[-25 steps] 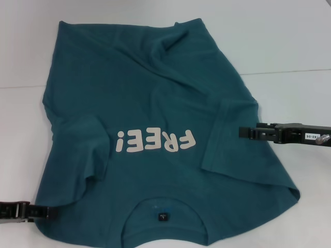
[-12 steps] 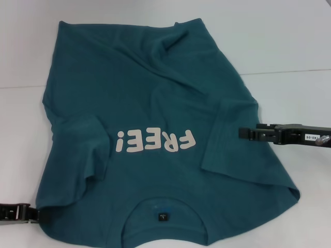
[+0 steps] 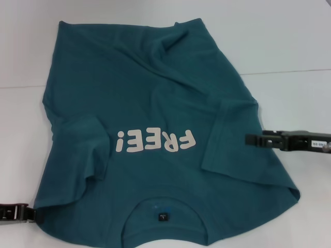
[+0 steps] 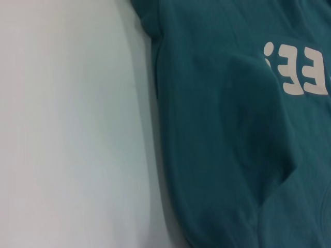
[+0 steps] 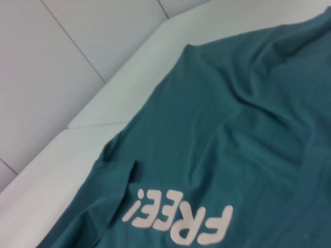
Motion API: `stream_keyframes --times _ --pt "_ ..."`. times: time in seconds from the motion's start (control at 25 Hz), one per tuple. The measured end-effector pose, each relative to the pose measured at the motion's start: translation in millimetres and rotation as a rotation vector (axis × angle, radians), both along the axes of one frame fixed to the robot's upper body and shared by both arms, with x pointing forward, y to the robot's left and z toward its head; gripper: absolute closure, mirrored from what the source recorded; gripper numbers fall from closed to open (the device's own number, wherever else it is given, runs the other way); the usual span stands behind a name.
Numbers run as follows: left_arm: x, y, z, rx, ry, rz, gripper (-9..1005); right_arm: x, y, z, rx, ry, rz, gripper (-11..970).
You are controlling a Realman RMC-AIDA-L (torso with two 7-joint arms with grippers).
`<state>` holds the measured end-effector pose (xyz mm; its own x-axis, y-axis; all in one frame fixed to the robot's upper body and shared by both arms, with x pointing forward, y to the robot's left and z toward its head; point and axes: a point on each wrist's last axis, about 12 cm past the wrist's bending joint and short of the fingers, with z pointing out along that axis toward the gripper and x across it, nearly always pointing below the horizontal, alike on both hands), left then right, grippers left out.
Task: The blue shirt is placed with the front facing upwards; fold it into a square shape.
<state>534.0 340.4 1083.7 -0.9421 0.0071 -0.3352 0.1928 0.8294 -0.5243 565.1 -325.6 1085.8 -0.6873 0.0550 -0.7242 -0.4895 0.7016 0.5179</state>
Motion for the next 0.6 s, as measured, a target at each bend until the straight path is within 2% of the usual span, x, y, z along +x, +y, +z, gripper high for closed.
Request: stream_keyframes --times 0.16,0.48,0.6 --pt "-1.1 2.2 -0.2 0.003 -0.007 -0.001 975 -9.7 -14.3 -3.5 -0.001 0.046 -0.024 44" --pt "-0.9 3.2 0.4 0.006 -0.017 -0.01 975 -31.6 -43.2 -11.3 -0.039 0.291 -0.062 48" --pt "-0.4 2.9 0.7 0.005 -0.02 -0.012 975 -36.9 -51.1 -12.0 -0.035 0.329 -0.088 49"
